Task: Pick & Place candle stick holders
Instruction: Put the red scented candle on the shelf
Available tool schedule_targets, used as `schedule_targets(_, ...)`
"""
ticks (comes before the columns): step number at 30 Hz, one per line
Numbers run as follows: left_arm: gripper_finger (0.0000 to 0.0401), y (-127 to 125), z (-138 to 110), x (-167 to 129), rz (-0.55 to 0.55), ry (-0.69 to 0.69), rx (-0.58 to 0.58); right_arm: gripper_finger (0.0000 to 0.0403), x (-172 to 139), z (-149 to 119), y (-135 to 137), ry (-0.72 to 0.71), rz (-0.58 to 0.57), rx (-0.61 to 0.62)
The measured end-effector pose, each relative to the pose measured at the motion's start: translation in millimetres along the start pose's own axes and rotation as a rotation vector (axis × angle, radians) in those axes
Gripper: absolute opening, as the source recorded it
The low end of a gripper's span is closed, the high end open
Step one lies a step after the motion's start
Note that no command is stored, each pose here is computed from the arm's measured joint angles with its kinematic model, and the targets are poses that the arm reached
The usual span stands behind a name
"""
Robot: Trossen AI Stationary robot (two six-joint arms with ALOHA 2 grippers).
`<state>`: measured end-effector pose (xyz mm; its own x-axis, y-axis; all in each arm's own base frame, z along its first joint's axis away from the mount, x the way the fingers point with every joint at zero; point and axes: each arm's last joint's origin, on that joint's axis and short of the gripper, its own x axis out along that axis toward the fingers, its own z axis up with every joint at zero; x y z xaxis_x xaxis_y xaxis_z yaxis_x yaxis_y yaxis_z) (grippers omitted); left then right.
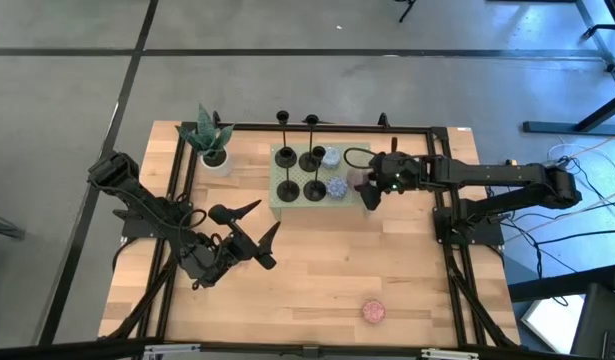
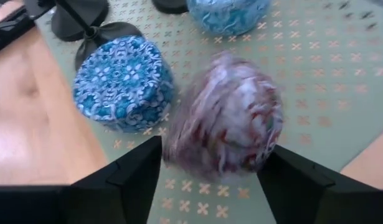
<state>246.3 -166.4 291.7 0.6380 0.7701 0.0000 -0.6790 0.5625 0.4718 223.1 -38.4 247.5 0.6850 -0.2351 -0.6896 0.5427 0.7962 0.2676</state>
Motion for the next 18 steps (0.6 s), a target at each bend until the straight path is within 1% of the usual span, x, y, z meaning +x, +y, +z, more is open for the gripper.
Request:
schedule_targets(3,0.0338,0,0,0,0.000,0.000,0.000,0.0267,0,2,-3,-0.024,-0.050,-0.004)
schedule_targets(10,0.0338,0,0,0,0.000,0.000,0.000,0.0270,1,7,-15,-0.039,-0.093,0.033)
schedule_targets(15,0.0338,0,0,0,0.000,0.000,0.000,0.0271,2,7,-22,0.008,-0.069,0.068)
schedule_targets(18,0.0338,0,0,0,0.000,0.000,0.000,0.0271,2,8,-22,0.008,-0.065,0.043)
